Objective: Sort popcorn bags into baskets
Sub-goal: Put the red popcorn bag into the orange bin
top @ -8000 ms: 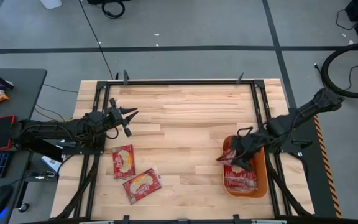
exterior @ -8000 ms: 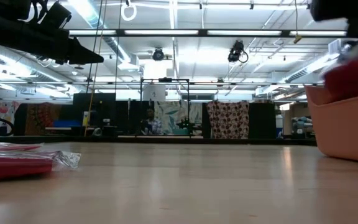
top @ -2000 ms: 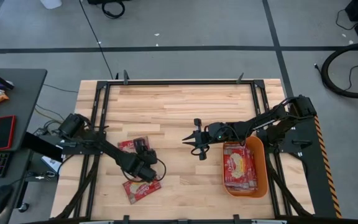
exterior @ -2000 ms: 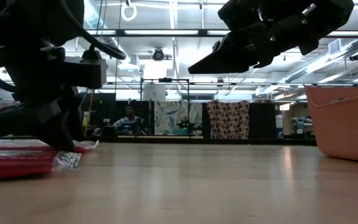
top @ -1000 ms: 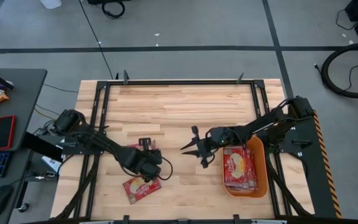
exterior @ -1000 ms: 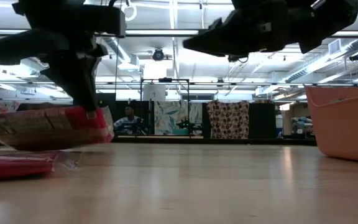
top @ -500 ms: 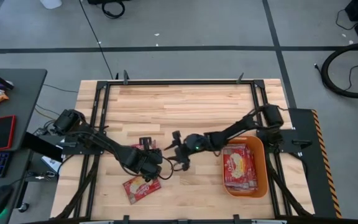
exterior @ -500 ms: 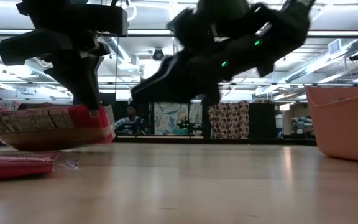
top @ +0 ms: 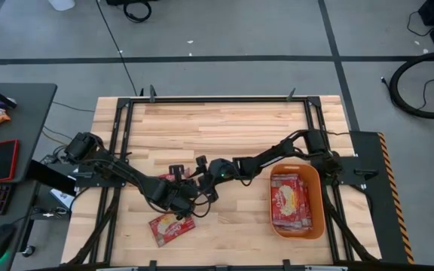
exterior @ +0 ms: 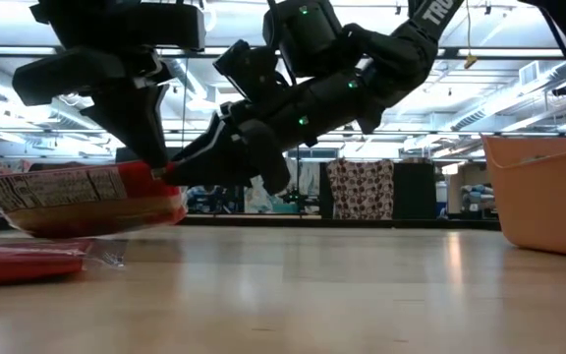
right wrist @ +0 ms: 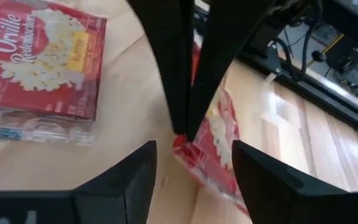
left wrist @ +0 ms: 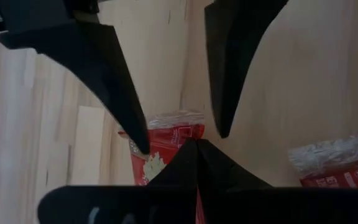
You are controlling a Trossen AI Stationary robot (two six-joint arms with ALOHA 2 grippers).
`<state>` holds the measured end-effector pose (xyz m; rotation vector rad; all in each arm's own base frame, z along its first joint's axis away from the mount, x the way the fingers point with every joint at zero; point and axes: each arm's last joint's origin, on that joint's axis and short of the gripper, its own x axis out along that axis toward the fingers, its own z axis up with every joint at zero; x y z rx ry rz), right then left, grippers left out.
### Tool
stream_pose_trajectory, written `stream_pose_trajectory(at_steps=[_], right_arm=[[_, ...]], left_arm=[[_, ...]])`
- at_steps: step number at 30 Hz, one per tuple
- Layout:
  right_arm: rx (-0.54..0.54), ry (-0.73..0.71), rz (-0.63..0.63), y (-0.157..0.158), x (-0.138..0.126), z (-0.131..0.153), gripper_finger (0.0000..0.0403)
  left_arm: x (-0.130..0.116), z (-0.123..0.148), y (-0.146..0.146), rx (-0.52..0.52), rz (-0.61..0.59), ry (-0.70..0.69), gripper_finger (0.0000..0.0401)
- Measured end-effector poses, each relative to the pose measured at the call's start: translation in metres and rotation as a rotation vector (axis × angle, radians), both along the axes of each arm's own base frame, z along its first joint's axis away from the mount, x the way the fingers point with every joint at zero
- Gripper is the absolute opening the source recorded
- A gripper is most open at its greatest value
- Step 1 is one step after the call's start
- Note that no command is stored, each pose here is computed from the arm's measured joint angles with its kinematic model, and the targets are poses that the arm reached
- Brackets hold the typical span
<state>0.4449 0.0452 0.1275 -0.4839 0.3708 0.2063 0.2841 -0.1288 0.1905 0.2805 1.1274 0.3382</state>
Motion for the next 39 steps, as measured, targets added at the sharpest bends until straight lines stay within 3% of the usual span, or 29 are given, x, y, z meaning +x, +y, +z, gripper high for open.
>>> stream_pose_trajectory(at_steps=[5, 22, 27, 35, 39], right_arm=[[-0.008, -0.004, -0.001, -0.003, 0.000, 0.000, 0.0183], [0.023, 0.013, 0.035, -0.010, 0.000, -0.002, 0.0009], [0.017, 0.011, 0.018, -0.010, 0.000, -0.002, 0.0010], [-0.018, 0.041, -0.053, -0.014, -0.002, 0.000, 0.0007], [-0.047, 0.103, -0.081, -0.012, -0.009, 0.011, 0.0006]], left_arm=[[0.001, 0.000, 0.000, 0.001, 0.001, -0.010, 0.0001], [0.001, 0.001, -0.001, 0.001, 0.000, -0.019, 0.0005], [-0.001, 0.005, -0.002, -0.015, -0.008, -0.023, 0.0017], [-0.019, 0.034, 0.003, -0.019, -0.013, -0.037, 0.0105], [-0.032, 0.045, 0.004, -0.002, -0.034, -0.077, 0.0121]])
